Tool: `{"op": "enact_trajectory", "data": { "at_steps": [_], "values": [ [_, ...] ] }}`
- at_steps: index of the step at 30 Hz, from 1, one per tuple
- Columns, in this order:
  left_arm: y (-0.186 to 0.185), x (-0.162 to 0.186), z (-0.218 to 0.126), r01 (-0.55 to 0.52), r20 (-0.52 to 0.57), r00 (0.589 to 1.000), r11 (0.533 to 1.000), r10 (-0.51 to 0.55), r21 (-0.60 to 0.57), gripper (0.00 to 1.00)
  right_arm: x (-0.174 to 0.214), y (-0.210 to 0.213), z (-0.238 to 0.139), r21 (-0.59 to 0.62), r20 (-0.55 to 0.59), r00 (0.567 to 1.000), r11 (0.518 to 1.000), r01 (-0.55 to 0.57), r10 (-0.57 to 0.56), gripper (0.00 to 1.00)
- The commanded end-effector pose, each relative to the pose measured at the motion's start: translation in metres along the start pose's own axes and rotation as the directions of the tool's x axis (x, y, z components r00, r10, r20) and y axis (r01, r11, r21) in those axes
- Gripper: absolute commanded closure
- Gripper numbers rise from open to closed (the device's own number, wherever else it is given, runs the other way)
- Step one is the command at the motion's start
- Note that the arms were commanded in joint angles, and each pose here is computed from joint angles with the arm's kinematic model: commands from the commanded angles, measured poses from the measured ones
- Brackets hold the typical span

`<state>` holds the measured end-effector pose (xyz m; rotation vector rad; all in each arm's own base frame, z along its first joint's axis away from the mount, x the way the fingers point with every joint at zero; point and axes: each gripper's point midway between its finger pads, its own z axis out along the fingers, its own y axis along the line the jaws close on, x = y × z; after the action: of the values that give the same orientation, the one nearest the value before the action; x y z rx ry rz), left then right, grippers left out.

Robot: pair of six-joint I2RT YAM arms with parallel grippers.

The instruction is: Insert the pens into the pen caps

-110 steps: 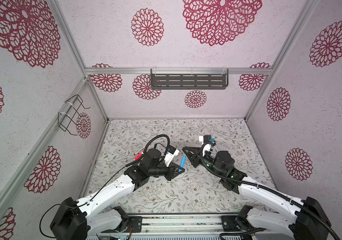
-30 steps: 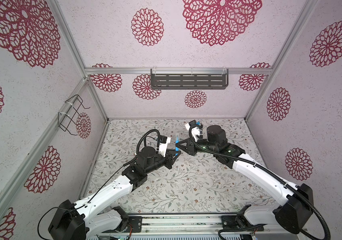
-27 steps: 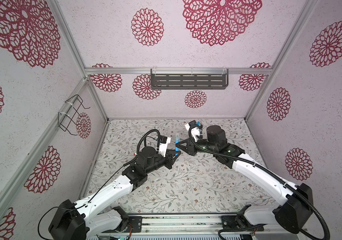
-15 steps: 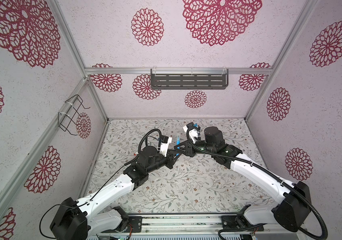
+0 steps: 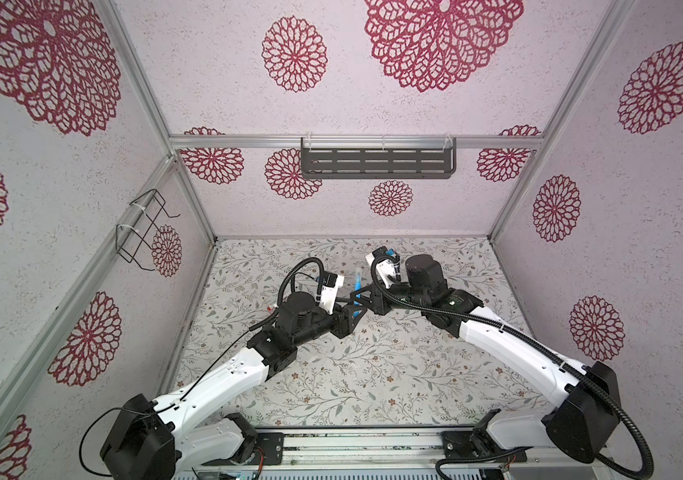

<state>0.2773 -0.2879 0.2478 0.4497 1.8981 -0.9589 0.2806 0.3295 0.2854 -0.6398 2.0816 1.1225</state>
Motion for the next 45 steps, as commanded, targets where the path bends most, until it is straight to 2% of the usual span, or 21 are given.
{"op": "enact_trajectory", "data": {
  "at_steps": [1, 5, 8, 12, 19, 25, 32, 45],
  "values": [
    [0.014, 0.008, -0.01, -0.005, -0.013, 1.0, 0.996, 0.004, -0.089, 0.43, -0.022, -0.018, -0.008, 0.119, 0.029, 0.999, 0.993, 0.017, -0.021, 0.97],
    [0.039, 0.02, -0.027, 0.021, 0.0, 1.0, 0.975, -0.021, -0.22, 0.41, -0.024, -0.057, -0.006, 0.226, -0.01, 0.999, 0.974, -0.032, 0.035, 0.97],
    [0.061, 0.028, -0.042, 0.035, 0.005, 0.999, 0.94, -0.035, -0.339, 0.41, -0.024, -0.092, -0.001, 0.295, -0.04, 0.994, 0.952, -0.084, 0.101, 0.97],
    [0.08, 0.039, -0.056, 0.043, -0.015, 0.998, 0.898, -0.055, -0.438, 0.41, -0.016, -0.142, 0.011, 0.389, -0.102, 0.976, 0.91, -0.14, 0.194, 0.98],
    [0.112, 0.053, -0.074, 0.104, -0.027, 0.989, 0.819, -0.144, -0.564, 0.4, -0.002, -0.214, 0.031, 0.571, -0.212, 0.937, 0.814, -0.111, 0.277, 0.98],
    [0.123, 0.058, -0.083, 0.156, 0.005, 0.982, 0.796, -0.189, -0.585, 0.4, 0.004, -0.254, 0.042, 0.643, -0.258, 0.913, 0.761, -0.083, 0.317, 0.97],
    [0.126, 0.061, -0.089, 0.169, 0.011, 0.979, 0.786, -0.202, -0.595, 0.41, 0.015, -0.298, 0.048, 0.693, -0.261, 0.887, 0.713, -0.102, 0.381, 0.97],
    [0.125, 0.055, -0.095, 0.169, 0.022, 0.981, 0.779, -0.195, -0.604, 0.41, 0.025, -0.321, 0.065, 0.722, -0.26, 0.869, 0.683, -0.114, 0.42, 0.91]
  ]
}}
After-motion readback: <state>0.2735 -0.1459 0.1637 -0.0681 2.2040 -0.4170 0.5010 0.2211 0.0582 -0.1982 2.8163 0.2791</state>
